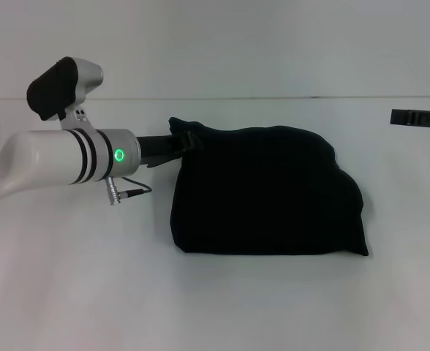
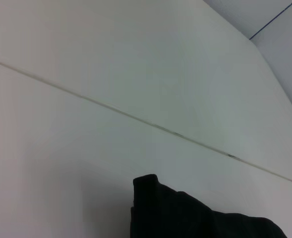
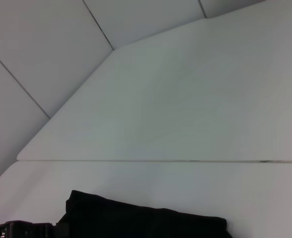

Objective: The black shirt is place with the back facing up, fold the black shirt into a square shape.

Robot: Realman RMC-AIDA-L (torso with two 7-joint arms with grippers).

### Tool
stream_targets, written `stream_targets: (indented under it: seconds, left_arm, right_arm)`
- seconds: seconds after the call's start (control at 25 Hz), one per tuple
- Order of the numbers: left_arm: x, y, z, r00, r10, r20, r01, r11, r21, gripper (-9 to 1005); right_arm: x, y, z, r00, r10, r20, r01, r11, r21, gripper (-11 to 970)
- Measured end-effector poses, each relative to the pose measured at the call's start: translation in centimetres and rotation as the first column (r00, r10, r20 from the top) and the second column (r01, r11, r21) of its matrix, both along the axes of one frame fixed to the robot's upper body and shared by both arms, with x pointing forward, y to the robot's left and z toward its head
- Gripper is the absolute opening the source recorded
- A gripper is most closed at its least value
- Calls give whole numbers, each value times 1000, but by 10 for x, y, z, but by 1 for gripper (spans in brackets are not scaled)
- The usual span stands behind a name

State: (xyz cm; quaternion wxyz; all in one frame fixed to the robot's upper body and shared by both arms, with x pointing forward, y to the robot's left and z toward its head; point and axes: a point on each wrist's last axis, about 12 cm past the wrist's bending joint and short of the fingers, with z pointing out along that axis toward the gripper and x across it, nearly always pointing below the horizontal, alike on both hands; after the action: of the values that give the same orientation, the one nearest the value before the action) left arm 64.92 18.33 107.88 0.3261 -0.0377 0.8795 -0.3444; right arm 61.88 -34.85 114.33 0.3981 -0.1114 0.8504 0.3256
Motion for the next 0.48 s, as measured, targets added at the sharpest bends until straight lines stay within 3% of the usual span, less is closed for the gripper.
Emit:
stream_targets:
  seconds: [0.16, 0.48]
  left_arm:
    - [3, -3, 5, 1000, -12, 10, 12, 1000, -1, 88]
    - [9, -8, 14, 999, -31, 29, 31, 1000, 0, 41]
  right_arm:
    - [0, 0, 0, 1000, 0, 0, 0, 1000, 0, 941]
    - [0, 1, 0, 1000, 4, -1, -4, 1000, -4, 940]
